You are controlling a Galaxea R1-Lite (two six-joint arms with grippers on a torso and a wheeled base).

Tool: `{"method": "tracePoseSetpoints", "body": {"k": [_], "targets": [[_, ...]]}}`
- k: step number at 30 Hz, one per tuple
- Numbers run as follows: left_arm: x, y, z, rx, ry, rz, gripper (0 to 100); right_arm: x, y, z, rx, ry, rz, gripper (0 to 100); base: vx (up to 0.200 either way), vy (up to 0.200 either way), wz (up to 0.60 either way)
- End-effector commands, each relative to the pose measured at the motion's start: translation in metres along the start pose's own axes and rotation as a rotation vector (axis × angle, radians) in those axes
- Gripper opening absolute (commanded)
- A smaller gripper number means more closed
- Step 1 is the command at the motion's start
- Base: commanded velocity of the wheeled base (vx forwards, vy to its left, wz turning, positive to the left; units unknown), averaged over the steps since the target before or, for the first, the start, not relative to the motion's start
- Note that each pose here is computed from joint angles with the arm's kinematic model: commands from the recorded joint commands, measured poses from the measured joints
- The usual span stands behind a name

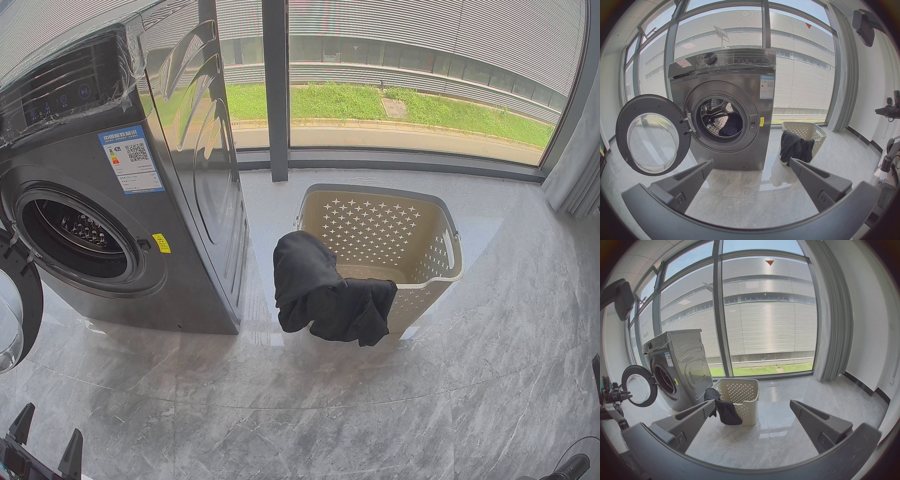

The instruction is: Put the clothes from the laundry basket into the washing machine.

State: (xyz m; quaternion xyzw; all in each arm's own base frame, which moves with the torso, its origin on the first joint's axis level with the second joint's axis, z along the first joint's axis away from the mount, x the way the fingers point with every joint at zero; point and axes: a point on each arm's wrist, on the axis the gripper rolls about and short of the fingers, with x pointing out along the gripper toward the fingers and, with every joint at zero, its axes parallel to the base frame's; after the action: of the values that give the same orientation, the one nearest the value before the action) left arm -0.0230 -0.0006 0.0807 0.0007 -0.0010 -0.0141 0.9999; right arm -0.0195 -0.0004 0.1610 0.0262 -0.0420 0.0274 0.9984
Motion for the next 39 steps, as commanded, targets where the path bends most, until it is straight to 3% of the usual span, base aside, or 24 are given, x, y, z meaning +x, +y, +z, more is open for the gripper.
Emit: {"method": "tracePoseSetpoints", "body": {"k": [1, 6, 11, 17, 22, 35, 39], "targets": [[0.000, 0.000, -0.005, -0.003, 0.003, 0.001, 100, 0.118, 0.012, 0.014, 0.022, 0.369, 0.142, 100, 0.200, 0.000, 0.00], [0.000, 0.000, -0.005, -0.004, 0.003, 0.002, 100, 0.165, 0.031, -0.010, 0.044, 0.509, 0.207, 100, 0.200, 0.000, 0.00], [0.000, 0.000, -0.005, -0.006, 0.003, 0.002, 100, 0.201, 0.045, -0.030, 0.049, 0.594, 0.191, 100, 0.000, 0.000, 0.00], [0.000, 0.000, -0.005, -0.008, 0.003, 0.002, 100, 0.226, 0.061, -0.049, 0.053, 0.608, 0.193, 100, 0.000, 0.000, 0.00], [0.000, 0.000, -0.005, -0.011, 0.003, 0.004, 100, 0.235, 0.074, -0.065, 0.029, 0.644, 0.200, 100, 0.000, -0.160, 0.00], [0.000, 0.000, -0.005, -0.012, 0.003, 0.004, 100, 0.264, 0.116, -0.099, 0.065, 0.748, 0.245, 100, 0.000, -0.031, 0.00], [0.000, 0.000, -0.005, -0.012, 0.003, 0.004, 100, 0.272, 0.127, -0.108, 0.072, 0.760, 0.220, 100, 0.150, 0.000, 0.00]]}}
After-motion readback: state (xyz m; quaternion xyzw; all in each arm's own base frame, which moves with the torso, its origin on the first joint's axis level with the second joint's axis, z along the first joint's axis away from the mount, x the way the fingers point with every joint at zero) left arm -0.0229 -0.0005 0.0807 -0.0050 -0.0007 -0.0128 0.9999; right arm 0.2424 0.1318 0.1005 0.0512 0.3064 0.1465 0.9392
